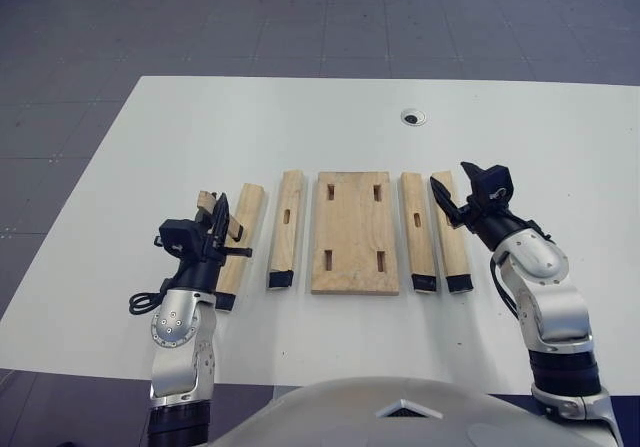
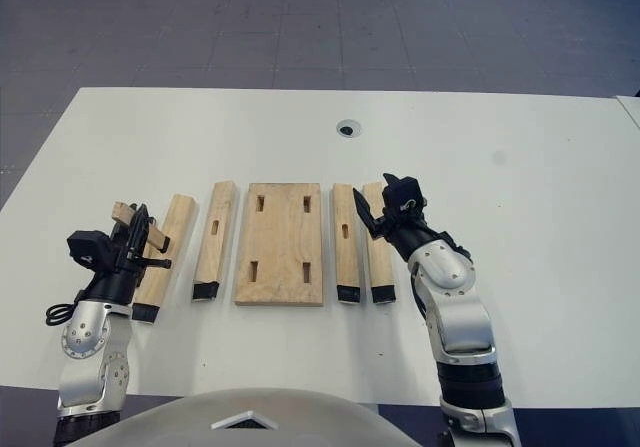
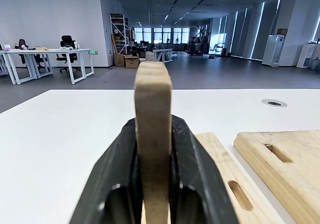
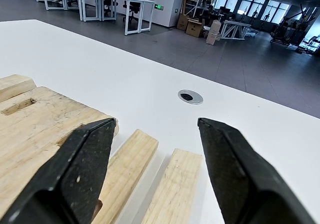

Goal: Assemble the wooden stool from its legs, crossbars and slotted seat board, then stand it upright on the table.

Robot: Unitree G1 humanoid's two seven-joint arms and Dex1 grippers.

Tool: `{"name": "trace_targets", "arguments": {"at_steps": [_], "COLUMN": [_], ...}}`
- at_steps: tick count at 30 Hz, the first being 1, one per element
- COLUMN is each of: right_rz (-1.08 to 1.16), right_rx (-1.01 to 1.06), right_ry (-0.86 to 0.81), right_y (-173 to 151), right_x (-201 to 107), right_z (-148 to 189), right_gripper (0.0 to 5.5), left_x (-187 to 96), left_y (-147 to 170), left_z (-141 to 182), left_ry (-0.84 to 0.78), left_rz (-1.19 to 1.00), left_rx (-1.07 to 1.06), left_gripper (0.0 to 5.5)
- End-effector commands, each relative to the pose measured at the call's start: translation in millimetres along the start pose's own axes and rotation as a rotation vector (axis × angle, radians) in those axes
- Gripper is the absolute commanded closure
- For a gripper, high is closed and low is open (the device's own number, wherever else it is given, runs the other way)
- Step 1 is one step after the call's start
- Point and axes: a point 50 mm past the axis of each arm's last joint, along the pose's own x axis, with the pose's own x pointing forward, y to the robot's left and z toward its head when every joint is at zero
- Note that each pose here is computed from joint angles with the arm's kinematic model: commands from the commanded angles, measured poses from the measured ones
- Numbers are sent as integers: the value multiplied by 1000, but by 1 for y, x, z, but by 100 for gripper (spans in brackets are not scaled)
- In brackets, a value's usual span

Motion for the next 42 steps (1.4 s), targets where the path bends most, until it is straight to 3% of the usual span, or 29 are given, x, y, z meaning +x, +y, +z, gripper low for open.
{"name": "trace_targets", "arguments": {"at_steps": [1, 7, 18, 19, 29, 31, 42], "right_rz": [-11, 1, -3, -2, 10, 11, -9], "right_rx": [3, -6, 2, 2, -6, -5, 18], "right_ry": [-10, -12, -13, -12, 2, 2, 32], "right_y": [-4, -3, -3, -3, 2, 2, 9], "right_x": [2, 6, 5, 5, 2, 2, -6], "right_z": [3, 4, 4, 4, 0, 0, -9], "right_gripper": [248, 248, 248, 248, 248, 248, 248], "left_x": [-14, 12, 11, 11, 16, 12, 11], "left_y": [0, -9, -8, -8, -11, -10, -9], "left_z": [-37, -33, -33, -33, -15, -8, 112], "left_ry": [222, 156, 164, 165, 103, 98, -136], "left_rz": [50, 43, 53, 55, 21, 6, -104], "left_rx": [-81, -126, -95, -85, -52, -44, 75], "left_gripper": [508, 508, 508, 471, 301, 301, 301]}}
